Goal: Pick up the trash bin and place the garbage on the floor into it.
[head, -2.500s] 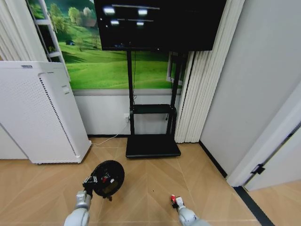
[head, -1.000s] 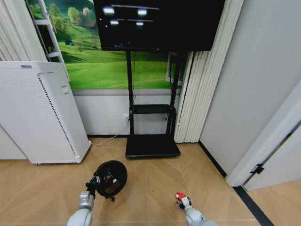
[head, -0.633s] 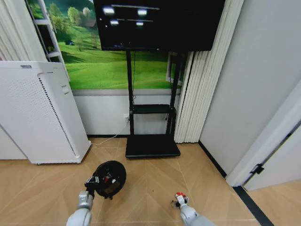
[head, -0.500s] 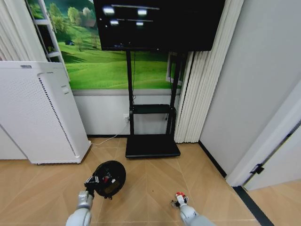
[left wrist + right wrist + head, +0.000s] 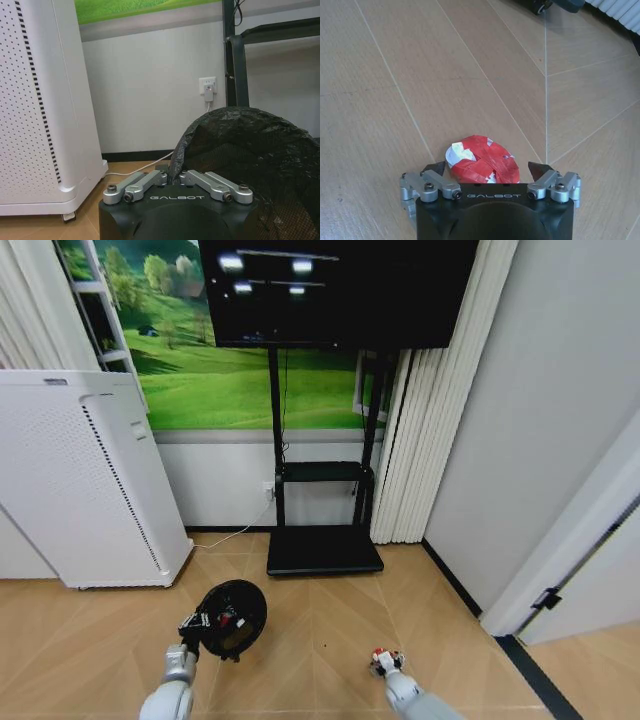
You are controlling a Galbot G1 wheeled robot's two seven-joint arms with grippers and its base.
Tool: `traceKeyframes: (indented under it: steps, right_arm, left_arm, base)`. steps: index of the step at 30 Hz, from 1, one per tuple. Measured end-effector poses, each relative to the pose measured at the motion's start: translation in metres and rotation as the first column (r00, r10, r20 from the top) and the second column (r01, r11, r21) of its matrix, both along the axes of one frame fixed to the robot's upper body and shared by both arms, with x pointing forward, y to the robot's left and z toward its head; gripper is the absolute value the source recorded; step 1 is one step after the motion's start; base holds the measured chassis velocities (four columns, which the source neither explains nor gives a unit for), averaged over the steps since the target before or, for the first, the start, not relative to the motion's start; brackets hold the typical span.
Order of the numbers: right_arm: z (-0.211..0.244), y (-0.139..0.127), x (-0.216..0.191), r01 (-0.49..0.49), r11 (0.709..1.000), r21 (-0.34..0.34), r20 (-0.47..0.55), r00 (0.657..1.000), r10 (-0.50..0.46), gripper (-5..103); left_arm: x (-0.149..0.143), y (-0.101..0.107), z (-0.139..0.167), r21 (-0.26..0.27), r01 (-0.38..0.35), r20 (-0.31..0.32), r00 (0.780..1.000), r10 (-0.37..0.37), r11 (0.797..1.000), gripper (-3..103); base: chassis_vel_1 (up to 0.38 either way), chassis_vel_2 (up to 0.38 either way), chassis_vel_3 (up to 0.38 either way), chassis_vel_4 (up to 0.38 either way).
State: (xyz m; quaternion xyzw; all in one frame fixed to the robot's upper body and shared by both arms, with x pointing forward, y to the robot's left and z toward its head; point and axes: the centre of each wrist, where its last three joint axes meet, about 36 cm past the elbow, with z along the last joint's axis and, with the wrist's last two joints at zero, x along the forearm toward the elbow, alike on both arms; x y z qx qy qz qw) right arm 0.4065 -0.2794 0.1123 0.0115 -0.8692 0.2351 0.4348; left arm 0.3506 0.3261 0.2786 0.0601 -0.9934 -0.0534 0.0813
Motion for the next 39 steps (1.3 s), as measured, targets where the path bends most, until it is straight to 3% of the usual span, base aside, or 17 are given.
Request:
traceKeyframes:
  steps: [1, 3, 4, 7, 11, 19, 26, 33, 36, 39]
  right_arm:
    - [0.0, 0.0, -0.001, -0.004, 1.0, 0.001, -0.001, 1.0, 0.004, 89]
    - [-0.001, 0.0, -0.001, -0.007, 1.0, 0.003, -0.001, 1.0, 0.007, 89]
    - [-0.001, 0.001, -0.002, -0.011, 1.0, 0.006, 0.001, 1.0, 0.011, 79]
    - [-0.002, 0.002, -0.003, -0.013, 1.0, 0.009, 0.001, 1.0, 0.013, 73]
    - [-0.002, 0.003, -0.005, -0.018, 1.0, 0.015, 0.006, 1.0, 0.018, 54]
    - [-0.003, 0.002, -0.007, -0.016, 1.0, 0.017, 0.006, 1.0, 0.016, 39]
    - [0.007, 0.0, -0.013, 0.022, 0.999, 0.035, 0.008, 1.0, -0.023, 39]
    - [0.039, -0.021, -0.011, 0.096, 0.995, 0.038, 0.068, 0.993, -0.098, 37]
    - [0.067, -0.028, -0.007, 0.119, 0.99, 0.079, 0.084, 0.988, -0.126, 37]
    - [0.12, -0.024, -0.005, 0.1, 0.979, 0.179, 0.131, 0.984, -0.124, 37]
  left_arm:
    - [0.0, 0.0, 0.0, 0.0, 0.0, -0.001, 1.0, 0.0, 1.0, 4]
    - [-0.001, 0.0, -0.001, 0.0, 0.0, -0.002, 1.0, 0.0, 1.0, 4]
    - [-0.001, 0.0, -0.001, 0.001, 0.0, -0.003, 1.0, 0.0, 1.0, 4]
    - [-0.002, 0.0, -0.001, 0.001, 0.0, -0.003, 1.0, 0.0, 1.0, 4]
    - [-0.002, 0.001, -0.001, 0.003, 0.0, -0.002, 1.0, 0.0, 1.0, 4]
    - [-0.003, 0.002, 0.0, 0.006, 0.0, -0.002, 1.0, 0.0, 1.0, 4]
    - [-0.003, 0.001, 0.0, 0.005, 0.004, 0.0, 1.0, -0.004, 1.0, 4]
    - [0.0, -0.007, 0.002, -0.001, 0.022, 0.006, 1.0, -0.022, 1.0, 4]
    - [0.001, -0.01, 0.002, -0.001, 0.033, 0.008, 0.999, -0.033, 0.999, 4]
    - [0.003, -0.017, 0.003, 0.0, 0.052, 0.012, 0.999, -0.052, 0.999, 4]
  base:
    - [0.0, 0.0, 0.0, 0.0]
    - [0.0, 0.0, 0.0, 0.0]
    - [0.0, 0.0, 0.0, 0.0]
    - [0.0, 0.0, 0.0, 0.0]
    - [0.0, 0.0, 0.0, 0.0]
    - [0.0, 0.0, 0.0, 0.0]
    - [0.0, 0.0, 0.0, 0.0]
    - [0.0, 0.0, 0.0, 0.0]
    - [0.0, 0.0, 0.0, 0.0]
    - [0.0, 0.0, 0.0, 0.0]
